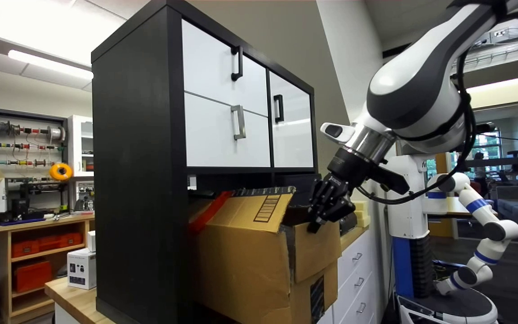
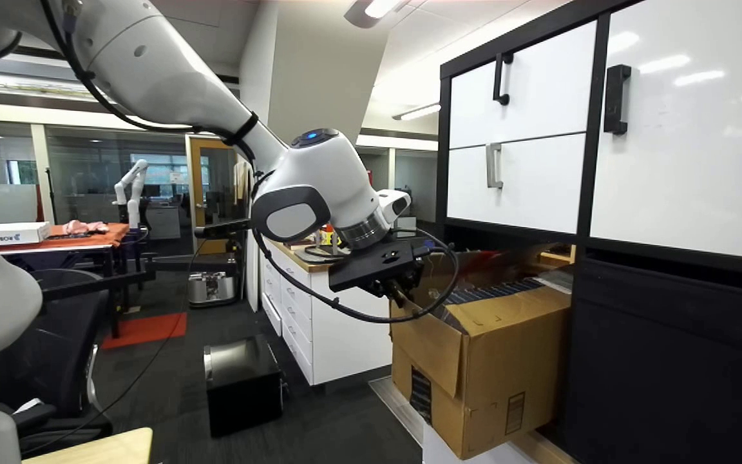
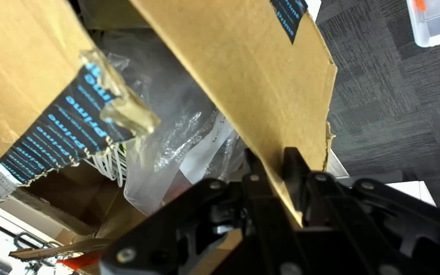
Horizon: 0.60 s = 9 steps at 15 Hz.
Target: Pull the box out of the bottom of the black cabinet
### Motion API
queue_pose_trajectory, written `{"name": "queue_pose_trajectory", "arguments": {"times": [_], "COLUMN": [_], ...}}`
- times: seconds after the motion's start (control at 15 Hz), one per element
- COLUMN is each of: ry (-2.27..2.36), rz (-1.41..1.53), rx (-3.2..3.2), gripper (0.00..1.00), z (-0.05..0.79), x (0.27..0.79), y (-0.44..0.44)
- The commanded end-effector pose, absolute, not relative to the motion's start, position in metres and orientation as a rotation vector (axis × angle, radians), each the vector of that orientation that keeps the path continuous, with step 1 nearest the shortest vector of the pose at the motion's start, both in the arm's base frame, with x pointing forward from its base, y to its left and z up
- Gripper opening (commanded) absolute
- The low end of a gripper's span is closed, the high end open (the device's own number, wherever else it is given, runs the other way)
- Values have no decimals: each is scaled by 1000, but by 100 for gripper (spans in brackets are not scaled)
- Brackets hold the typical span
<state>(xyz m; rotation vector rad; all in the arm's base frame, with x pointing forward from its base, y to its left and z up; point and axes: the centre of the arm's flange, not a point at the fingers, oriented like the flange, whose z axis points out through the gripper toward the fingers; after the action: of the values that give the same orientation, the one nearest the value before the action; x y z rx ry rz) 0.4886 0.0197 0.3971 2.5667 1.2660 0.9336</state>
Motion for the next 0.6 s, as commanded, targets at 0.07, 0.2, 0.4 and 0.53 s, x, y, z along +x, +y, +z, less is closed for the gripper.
{"name": "queue_pose_trajectory", "arguments": {"times": [0.07,0.2,0.4,0.53], "ry": [1182,1178,1139,1128], "rz": [930,926,945,961], "rx": [2581,2573,2589,2598], "gripper": [5,46,63,77], "z": [409,410,419,424], "x": [449,450,456,458], "y": [9,11,17,22]}}
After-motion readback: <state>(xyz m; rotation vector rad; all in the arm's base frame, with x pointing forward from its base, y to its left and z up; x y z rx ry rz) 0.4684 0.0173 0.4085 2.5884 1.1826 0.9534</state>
